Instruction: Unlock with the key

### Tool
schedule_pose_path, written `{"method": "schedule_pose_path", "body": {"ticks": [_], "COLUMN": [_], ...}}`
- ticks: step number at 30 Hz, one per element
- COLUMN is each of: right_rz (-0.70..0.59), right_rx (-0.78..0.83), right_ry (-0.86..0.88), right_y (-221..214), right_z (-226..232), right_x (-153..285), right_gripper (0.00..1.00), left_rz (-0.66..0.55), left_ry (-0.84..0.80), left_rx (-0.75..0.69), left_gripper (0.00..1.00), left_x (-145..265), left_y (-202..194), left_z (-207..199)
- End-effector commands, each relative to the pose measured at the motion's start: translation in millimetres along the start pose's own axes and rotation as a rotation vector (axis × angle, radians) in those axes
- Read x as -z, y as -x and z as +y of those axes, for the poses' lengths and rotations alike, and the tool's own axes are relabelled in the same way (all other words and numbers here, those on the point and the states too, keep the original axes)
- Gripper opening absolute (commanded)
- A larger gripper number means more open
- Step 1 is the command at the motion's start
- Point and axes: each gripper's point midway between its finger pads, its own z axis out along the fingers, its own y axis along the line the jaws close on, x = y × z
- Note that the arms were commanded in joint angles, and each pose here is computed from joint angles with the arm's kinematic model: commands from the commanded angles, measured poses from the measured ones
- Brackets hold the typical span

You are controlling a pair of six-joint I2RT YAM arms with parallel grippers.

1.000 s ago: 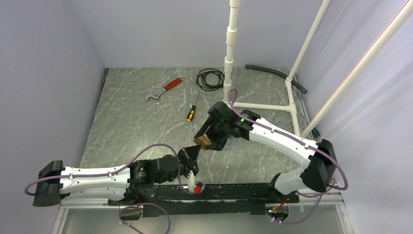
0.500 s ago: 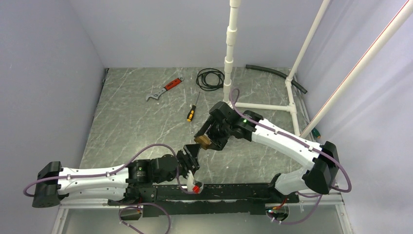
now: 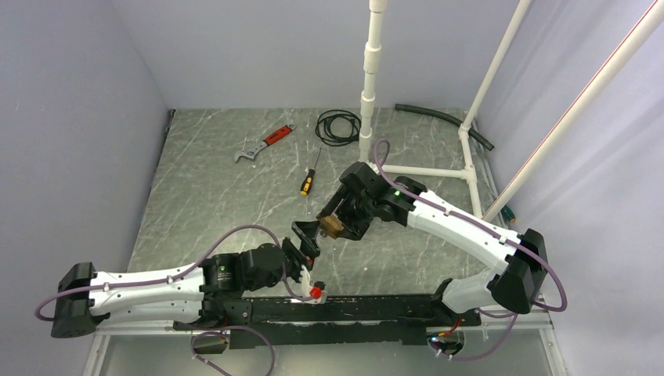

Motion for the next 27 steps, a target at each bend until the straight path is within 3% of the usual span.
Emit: {"method": "schedule_pose_path", "body": {"ticks": [1,6,11,15,19,23,27], "right_rz": [-0.039,-0.165,-0.286,-0.417,-0.525,-0.589,-0.628], "right_rx": [0.009,0.026,0.029,0.024,0.026,0.042,0.043], "right_ry": [0.101,0.085,0.102,0.158,0.206,0.281,0.377], "right_y": [7.6,32.0,55.2,77.1,94.0,102.2,105.9], "right_z": [25.4,22.4,18.1,15.7,12.7,11.7,8.3], "right_x": [17.6,14.0,21.3,40.6,60.3,77.3,90.7], "right_gripper": [0.00,0.00,0.00,0.00,0.00,0.00,0.00], "left_rz": [-0.101,-0.211,-0.254,-0.167,-0.110,-0.177,-0.262], "left_ry": [0.158,0.181,0.224,0.268,0.233,0.250,0.320], "left_rx": [0.170,0.363,0.800,1.142,1.381,1.581,1.671], "left_gripper": [0.99,0.99,0.99,0.99,0.99,0.82,0.68], "left_x": [15.4,26.0,32.6,39.4,33.5,27.0,24.7], "left_y": [20.2,34.9,47.8,40.4,41.6,44.8,41.1], "left_z": [51.1,67.6,109.0,137.3,126.9,110.6,107.6]}}
